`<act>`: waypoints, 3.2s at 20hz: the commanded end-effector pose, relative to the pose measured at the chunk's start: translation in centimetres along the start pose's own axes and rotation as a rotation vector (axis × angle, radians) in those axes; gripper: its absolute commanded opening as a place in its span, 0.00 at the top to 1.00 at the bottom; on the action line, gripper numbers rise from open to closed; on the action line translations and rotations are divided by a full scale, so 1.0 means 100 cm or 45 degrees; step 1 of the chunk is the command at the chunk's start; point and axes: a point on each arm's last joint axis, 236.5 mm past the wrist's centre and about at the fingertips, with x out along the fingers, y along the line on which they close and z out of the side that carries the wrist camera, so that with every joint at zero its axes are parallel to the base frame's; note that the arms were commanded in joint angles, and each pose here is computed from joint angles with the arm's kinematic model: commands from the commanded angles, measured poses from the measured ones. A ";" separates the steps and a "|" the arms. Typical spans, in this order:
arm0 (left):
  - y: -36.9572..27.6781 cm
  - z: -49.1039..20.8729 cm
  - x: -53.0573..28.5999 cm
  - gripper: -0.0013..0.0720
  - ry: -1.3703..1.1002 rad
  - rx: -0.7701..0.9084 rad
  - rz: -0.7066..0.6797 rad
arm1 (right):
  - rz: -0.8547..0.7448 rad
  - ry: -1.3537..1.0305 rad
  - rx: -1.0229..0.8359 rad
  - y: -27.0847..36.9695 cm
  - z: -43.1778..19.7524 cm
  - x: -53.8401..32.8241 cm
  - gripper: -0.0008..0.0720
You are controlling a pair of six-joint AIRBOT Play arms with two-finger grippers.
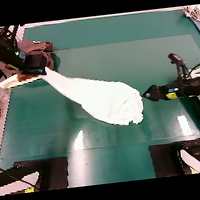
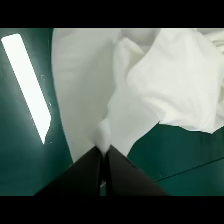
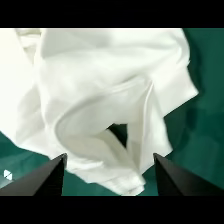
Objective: Fold the shirts.
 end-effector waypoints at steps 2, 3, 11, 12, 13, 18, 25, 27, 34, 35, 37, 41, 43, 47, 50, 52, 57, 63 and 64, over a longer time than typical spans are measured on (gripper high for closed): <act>0.008 -0.028 0.012 0.95 0.106 -0.018 0.027 | 0.171 0.096 -0.099 0.053 -0.025 0.007 0.15; 0.009 -0.031 0.018 0.95 0.127 -0.023 0.029 | 0.170 0.079 -0.140 0.058 -0.025 0.008 0.15; 0.004 -0.039 0.031 0.95 0.173 -0.028 -0.015 | 0.126 0.100 -0.296 0.045 -0.007 0.069 0.15; 0.004 -0.040 0.031 0.95 0.177 -0.025 -0.015 | 0.105 0.134 -0.304 0.038 -0.011 0.076 0.16; 0.004 -0.041 0.030 0.95 0.181 -0.023 -0.014 | 0.083 0.160 -0.311 0.031 -0.013 0.082 0.18; 0.005 -0.040 0.030 0.95 0.174 -0.005 -0.011 | 0.029 0.092 -0.382 0.026 -0.004 0.071 0.23; 0.004 -0.029 0.032 0.95 0.115 -0.008 -0.017 | 0.137 0.064 -0.288 0.045 0.002 0.078 0.92; 0.004 -0.029 0.032 0.95 0.116 -0.007 -0.017 | 0.167 0.074 -0.287 0.048 0.002 0.083 0.95; -0.010 -0.049 -0.059 0.95 -0.169 -0.058 -0.037 | 0.181 -0.230 -0.424 0.077 0.006 -0.084 0.96; -0.014 -0.062 -0.083 0.95 -0.236 -0.087 -0.047 | 0.141 -0.333 -0.467 0.083 0.003 -0.116 0.96; -0.017 -0.087 -0.128 0.95 -0.388 -0.181 -0.070 | 0.051 -0.626 -0.567 0.105 0.004 -0.178 0.96; -0.065 -0.121 -0.186 0.95 -0.559 -0.278 -0.365 | -0.125 -0.930 -0.828 0.152 -0.007 -0.263 0.96; -0.102 -0.124 -0.230 0.95 -0.715 -0.285 -0.621 | -0.154 -1.065 -0.912 0.182 -0.010 -0.302 0.96; -0.093 -0.093 -0.256 0.95 -0.929 -0.347 -0.641 | -0.077 -1.185 -0.541 0.177 0.039 -0.334 0.96; -0.025 -0.039 -0.208 0.95 -0.927 -0.394 -0.227 | 0.023 -1.045 -0.057 0.117 0.096 -0.294 0.96; 0.011 0.003 -0.145 0.95 -0.769 -0.391 -0.006 | 0.060 -0.846 0.276 0.058 0.125 -0.233 0.96; 0.025 0.055 0.102 0.95 -0.137 -0.355 0.023 | 0.052 -0.371 0.656 -0.041 0.142 -0.024 0.96; 0.056 0.067 0.248 0.95 -0.023 -0.500 0.074 | -0.012 -0.207 0.496 -0.061 0.189 0.117 0.95; 0.058 0.079 0.247 0.95 -0.090 -0.518 0.068 | -0.004 -0.230 0.415 -0.056 0.207 0.120 0.95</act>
